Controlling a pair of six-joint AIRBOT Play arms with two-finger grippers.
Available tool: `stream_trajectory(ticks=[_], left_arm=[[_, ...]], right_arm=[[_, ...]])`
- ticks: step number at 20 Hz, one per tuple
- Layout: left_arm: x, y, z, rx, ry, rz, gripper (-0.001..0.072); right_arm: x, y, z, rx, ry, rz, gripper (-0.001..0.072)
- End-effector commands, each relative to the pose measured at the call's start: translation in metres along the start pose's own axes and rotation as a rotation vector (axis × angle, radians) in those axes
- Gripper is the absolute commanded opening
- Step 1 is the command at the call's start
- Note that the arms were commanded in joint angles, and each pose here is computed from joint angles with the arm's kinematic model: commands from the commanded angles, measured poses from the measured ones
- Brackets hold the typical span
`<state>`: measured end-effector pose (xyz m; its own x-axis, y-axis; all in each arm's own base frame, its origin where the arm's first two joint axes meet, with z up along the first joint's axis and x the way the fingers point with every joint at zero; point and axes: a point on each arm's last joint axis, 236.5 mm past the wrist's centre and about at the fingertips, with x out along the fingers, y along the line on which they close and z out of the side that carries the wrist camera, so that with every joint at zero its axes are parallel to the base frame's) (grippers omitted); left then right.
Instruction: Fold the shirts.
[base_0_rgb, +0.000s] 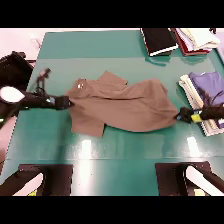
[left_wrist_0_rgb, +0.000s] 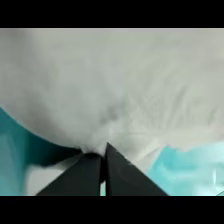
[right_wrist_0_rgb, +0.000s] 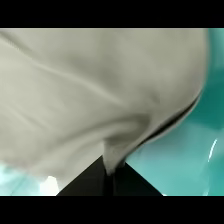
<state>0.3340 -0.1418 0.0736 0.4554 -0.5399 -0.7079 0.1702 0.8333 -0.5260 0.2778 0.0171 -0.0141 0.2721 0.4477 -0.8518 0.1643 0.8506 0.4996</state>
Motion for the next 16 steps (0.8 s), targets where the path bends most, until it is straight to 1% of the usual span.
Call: stream_trajectory(ticks=[1,4,6,9,11,13,15,16], left_arm=[[-0.086,-0.063,0.054,0.156,-0.219,-0.043,0.0023],[-0.208,-0.148,0.1,0.349,-0.519,-0.103,0.0024],[-0.293,-0.201,0.11,0.459,-0.718,-0.142,0.0023],[-0.399,-0.262,0.098,0.574,-0.955,-0.199,0.0023],[-0.445,-0.278,0.088,0.597,-1.069,-0.197,0.0023],[-0.472,-0.282,0.083,0.619,-1.144,-0.162,0.0023],[-0.474,-0.275,0.088,0.618,-1.158,-0.117,0.0023],[-0.462,-0.263,0.095,0.606,-1.122,-0.07,0.0023]], right_arm=[[-0.087,0.08,0.056,-0.267,-0.281,-0.001,0.0018],[-0.217,0.155,0.084,-0.453,-0.632,-0.026,0.0018],[-0.298,0.199,0.078,-0.563,-0.837,-0.045,0.0018],[-0.385,0.238,0.054,-0.654,-1.049,-0.1,0.0019],[-0.416,0.243,0.042,-0.653,-1.11,-0.156,0.0018],[-0.427,0.24,0.038,-0.631,-1.101,-0.196,0.0018],[-0.429,0.238,0.042,-0.613,-1.079,-0.202,0.0018],[-0.427,0.236,0.047,-0.603,-1.058,-0.197,0.0018]])
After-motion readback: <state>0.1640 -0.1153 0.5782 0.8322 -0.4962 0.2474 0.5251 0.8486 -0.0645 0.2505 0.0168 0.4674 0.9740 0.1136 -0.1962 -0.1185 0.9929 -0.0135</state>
